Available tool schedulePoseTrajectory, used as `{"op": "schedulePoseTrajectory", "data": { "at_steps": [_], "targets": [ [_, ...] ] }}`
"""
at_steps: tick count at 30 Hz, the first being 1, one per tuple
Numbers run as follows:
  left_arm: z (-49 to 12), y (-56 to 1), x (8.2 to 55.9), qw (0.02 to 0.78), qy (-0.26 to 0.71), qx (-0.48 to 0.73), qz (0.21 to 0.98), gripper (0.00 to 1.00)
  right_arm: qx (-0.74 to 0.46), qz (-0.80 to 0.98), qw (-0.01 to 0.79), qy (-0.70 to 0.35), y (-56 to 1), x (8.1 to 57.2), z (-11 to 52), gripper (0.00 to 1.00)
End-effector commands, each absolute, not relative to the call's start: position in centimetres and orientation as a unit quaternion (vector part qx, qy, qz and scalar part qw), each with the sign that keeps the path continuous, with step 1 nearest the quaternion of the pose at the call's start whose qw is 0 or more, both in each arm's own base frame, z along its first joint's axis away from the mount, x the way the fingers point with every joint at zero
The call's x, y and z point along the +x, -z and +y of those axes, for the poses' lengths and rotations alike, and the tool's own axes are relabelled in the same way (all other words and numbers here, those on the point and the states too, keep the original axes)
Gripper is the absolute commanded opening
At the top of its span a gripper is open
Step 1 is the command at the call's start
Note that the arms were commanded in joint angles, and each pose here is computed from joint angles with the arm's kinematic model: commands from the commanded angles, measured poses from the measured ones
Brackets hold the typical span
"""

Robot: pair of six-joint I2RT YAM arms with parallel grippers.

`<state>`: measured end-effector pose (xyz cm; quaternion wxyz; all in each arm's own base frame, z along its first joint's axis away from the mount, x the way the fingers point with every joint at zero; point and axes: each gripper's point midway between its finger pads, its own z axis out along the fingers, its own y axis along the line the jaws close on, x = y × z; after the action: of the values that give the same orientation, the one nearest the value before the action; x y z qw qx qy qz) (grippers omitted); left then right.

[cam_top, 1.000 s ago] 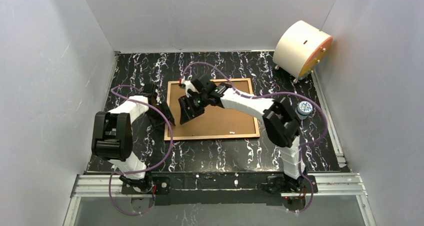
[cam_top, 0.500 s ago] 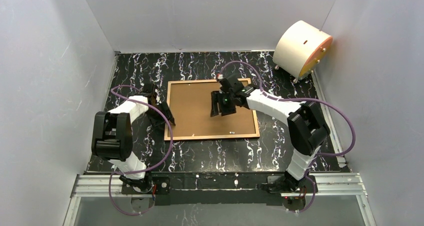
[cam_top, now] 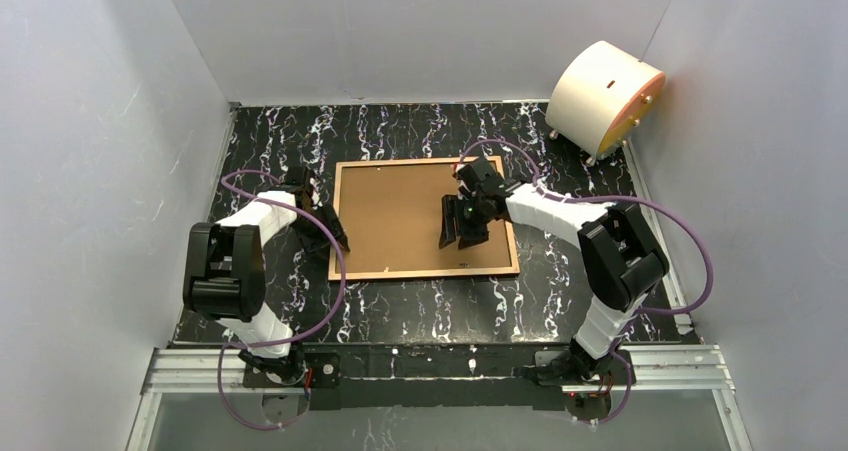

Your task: Put the photo into the frame

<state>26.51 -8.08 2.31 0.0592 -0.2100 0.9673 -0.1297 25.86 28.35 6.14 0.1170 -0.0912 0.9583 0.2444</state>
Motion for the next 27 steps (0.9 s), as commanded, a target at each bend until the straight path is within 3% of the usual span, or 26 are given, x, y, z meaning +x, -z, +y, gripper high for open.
{"op": "schedulePoseTrajectory", "data": {
  "at_steps": [1, 18, 27],
  "targets": [
    [-8.5, -2.7, 26.9, 0.069, 0.145, -0.207, 0.965, 0.51, -0.085, 0.955, 0.097, -0.266, -6.3, 24.1, 28.4, 0.61],
    [-8.5, -2.3, 27.0, 0.065, 0.144, -0.208, 0.965, 0.51, -0.104, 0.957, 0.038, -0.268, -4.2, 20.7, 27.1, 0.59],
    [-8.4, -2.3, 26.8, 0.065, 0.141, -0.209, 0.965, 0.51, -0.107, 0.971, 0.028, -0.214, -3.2, 20.0, 24.8, 0.58]
  ]
}}
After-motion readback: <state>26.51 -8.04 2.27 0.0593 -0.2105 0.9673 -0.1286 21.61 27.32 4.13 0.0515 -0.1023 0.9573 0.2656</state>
